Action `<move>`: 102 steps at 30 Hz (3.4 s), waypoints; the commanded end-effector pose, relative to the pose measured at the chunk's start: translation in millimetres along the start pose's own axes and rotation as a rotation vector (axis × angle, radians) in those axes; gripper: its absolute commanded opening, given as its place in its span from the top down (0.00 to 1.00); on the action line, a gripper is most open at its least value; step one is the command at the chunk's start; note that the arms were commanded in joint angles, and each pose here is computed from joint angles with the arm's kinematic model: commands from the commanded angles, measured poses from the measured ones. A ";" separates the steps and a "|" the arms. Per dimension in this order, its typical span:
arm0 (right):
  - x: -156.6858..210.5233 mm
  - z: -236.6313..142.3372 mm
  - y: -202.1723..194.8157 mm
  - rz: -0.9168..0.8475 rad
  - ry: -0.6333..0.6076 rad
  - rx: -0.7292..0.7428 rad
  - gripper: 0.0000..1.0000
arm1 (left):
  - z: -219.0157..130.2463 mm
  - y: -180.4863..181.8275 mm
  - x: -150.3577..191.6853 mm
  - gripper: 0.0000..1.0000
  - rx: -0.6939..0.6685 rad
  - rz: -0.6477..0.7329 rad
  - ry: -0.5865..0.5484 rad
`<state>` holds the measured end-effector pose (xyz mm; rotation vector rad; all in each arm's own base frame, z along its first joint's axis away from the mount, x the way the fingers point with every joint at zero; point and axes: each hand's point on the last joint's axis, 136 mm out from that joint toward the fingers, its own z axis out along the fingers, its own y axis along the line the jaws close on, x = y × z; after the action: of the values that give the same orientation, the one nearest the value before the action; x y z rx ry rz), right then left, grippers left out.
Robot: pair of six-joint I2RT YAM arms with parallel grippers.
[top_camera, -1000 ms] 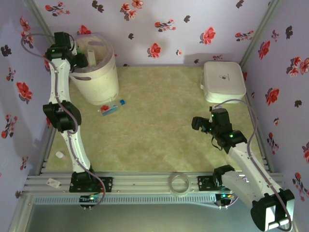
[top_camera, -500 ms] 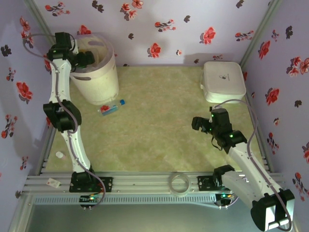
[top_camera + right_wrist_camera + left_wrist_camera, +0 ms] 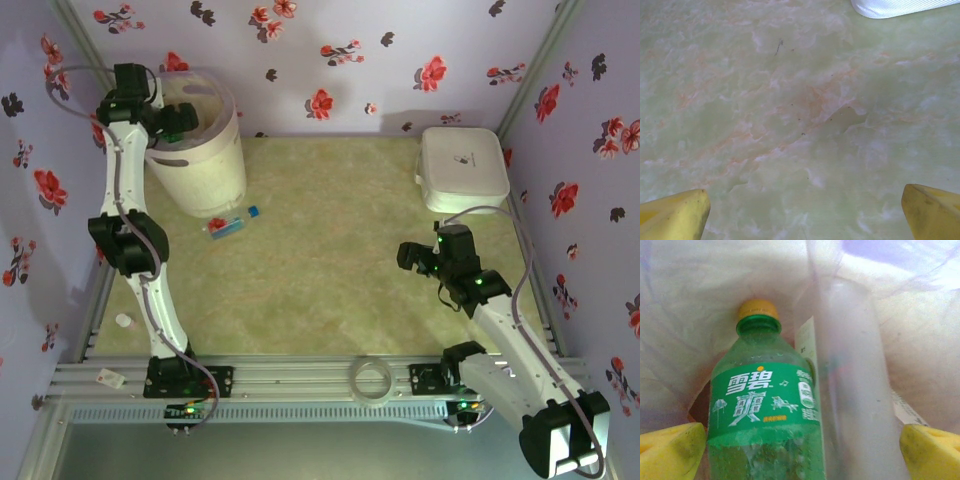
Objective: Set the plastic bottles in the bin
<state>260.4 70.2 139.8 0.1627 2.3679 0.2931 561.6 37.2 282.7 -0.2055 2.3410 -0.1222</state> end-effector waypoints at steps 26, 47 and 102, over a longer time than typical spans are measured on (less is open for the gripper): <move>-1.0 4.6 -7.2 0.017 -0.033 0.025 0.01 | -244.1 -25.0 0.2 0.07 -0.063 -0.082 -0.515; -9.2 14.6 -4.6 0.085 -0.090 0.002 0.04 | -114.2 10.5 226.0 0.10 0.043 -0.546 -0.211; -4.5 5.3 -12.3 0.094 -0.081 0.029 0.03 | 18.1 -233.0 296.8 0.22 0.342 0.048 0.185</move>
<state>267.5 63.0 133.4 0.2519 2.3011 0.2991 394.6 -220.7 84.9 -0.0739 2.4651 -0.5379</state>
